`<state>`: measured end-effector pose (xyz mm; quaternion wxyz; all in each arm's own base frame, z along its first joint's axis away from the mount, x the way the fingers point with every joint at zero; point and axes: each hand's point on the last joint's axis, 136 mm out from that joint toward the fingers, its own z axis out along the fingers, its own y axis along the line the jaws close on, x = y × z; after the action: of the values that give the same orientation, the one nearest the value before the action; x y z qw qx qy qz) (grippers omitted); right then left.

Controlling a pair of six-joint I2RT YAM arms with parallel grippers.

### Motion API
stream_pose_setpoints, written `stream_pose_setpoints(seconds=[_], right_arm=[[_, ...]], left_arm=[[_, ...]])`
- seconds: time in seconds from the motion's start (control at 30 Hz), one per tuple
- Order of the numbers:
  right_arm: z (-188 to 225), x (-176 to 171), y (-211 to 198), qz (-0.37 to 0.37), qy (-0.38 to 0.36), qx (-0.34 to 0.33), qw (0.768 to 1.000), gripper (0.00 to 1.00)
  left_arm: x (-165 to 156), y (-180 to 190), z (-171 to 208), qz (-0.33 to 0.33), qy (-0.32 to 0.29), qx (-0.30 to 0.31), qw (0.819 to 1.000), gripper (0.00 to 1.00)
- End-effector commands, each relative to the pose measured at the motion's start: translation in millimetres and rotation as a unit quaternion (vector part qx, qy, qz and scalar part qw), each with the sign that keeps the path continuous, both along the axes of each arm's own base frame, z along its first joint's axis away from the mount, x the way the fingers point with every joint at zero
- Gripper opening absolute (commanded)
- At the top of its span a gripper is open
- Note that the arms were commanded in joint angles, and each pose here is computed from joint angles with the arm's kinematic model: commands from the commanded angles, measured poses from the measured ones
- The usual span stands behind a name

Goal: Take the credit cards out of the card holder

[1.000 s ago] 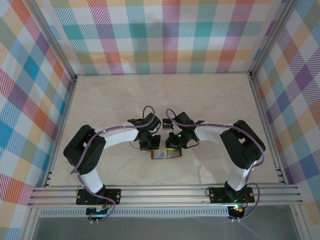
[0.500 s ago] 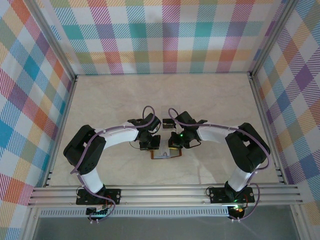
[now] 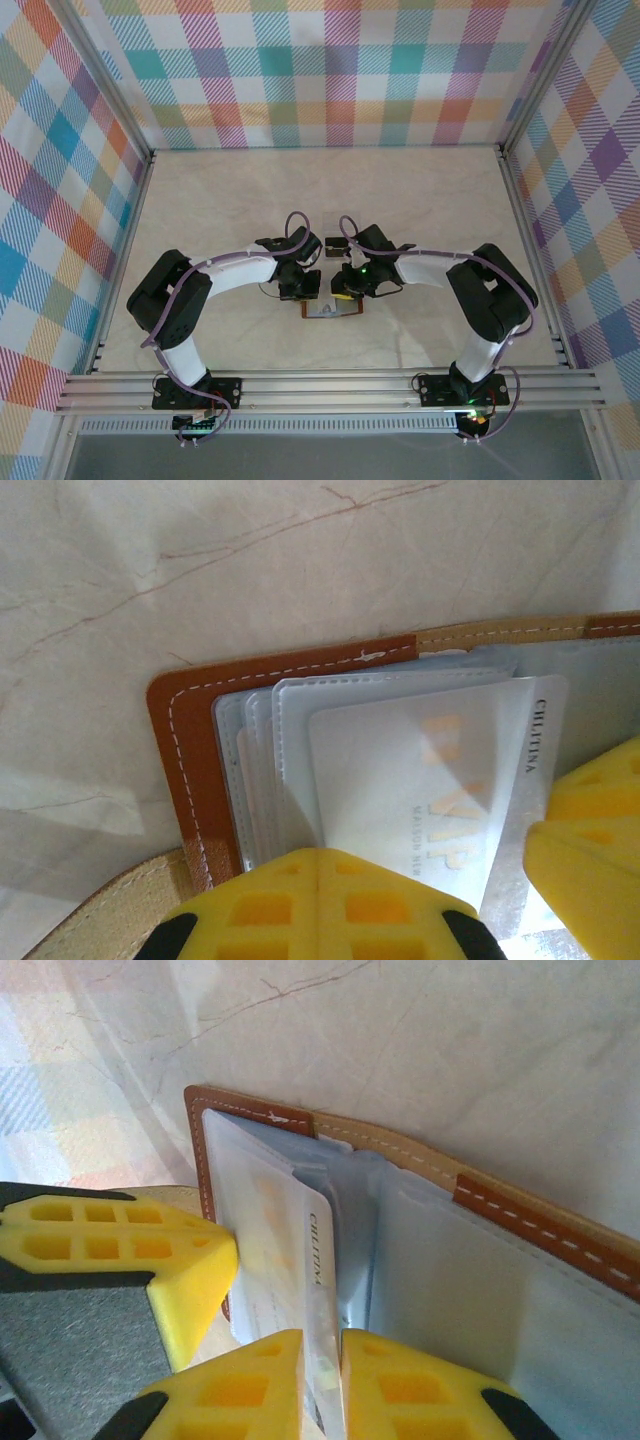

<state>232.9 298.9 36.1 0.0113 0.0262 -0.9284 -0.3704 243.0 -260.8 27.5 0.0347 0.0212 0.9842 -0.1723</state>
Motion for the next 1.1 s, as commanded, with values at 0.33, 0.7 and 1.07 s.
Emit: stream_pose_setpoints(seconds=[0.33,0.7,1.07], right_arm=[[-15,-3,-1,-0.001,0.023,-0.006,1.000,0.12],[4,-1,-35,0.009,-0.011,-0.077,0.997,0.09],[23,1,-52,0.038,-0.033,-0.134,0.990,0.07]], left_arm=[[-11,18,-16,0.004,0.028,0.038,0.999,0.02],[-11,17,-17,0.001,0.029,0.040,0.999,0.02],[-9,14,-16,-0.001,0.030,0.035,0.999,0.02]])
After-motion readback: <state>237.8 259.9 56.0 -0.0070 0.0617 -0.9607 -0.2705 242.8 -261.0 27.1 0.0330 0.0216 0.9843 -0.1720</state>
